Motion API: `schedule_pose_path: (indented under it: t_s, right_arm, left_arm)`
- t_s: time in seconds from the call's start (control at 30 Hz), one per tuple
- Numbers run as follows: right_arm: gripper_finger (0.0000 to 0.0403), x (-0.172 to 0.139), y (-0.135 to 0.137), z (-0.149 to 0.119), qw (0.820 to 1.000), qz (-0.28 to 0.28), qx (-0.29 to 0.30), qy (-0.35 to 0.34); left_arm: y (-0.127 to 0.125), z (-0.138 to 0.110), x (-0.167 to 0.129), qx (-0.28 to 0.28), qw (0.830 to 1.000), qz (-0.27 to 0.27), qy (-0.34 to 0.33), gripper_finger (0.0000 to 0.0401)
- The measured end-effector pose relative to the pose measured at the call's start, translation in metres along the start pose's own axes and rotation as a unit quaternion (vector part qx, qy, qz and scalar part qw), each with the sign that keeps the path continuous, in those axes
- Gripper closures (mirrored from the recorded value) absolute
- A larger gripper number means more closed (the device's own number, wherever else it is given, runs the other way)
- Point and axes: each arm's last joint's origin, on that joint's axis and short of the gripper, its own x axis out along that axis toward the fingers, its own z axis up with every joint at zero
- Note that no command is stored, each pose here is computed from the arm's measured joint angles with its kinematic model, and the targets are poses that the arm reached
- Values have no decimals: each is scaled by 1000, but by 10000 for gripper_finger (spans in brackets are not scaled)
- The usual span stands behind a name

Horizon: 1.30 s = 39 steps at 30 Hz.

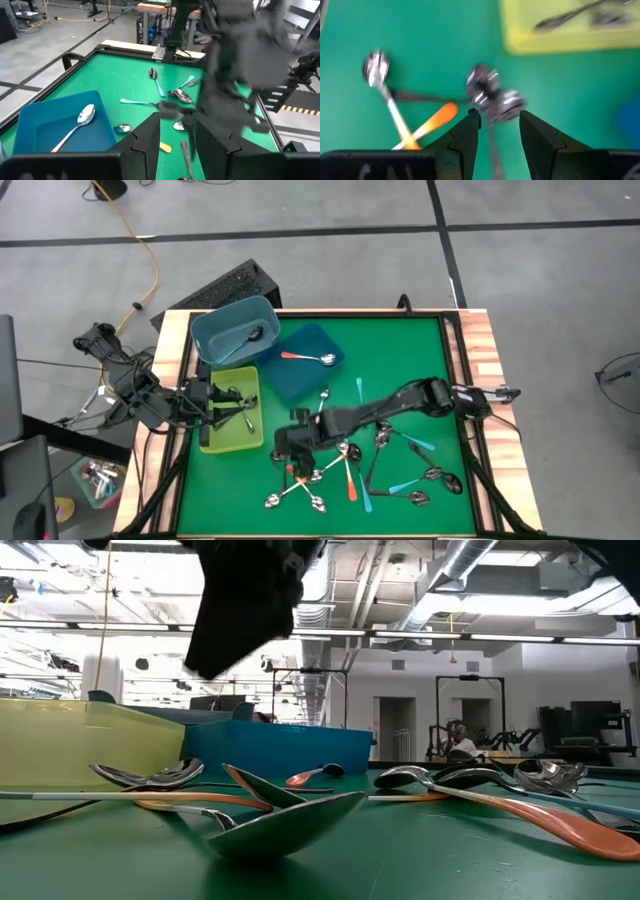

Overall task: Sort silverware by color (type)
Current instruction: Put the black spoon into the green bin

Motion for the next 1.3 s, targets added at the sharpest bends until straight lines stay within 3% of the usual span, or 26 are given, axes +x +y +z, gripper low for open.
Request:
schedule_pose_path:
  t_s: [0.13,0.4,0.57,0.7,1.13,1.3]
  right_arm:
    - [248,27,11,-11,1000,0,-11,24]
    - [248,67,2,-29,997,6,-3,78]
    - [248,68,-6,-34,994,-1,1,108]
    - [259,67,-11,-36,992,-36,19,116]
    - [325,71,-27,-38,989,-55,25,133]
    - [373,71,-27,-38,989,-55,24,134]
  left_arm:
    - [0,0,0,-2,1000,0,0,300]
    - [-1,0,0,-2,1000,-11,6,300]
    - [0,-1,0,1,1000,-10,8,300]
    - [0,-2,0,4,1000,-9,10,300]
    - [0,-2,0,6,1000,-8,11,300]
    - [0,-2,0,5,1000,-8,12,300]
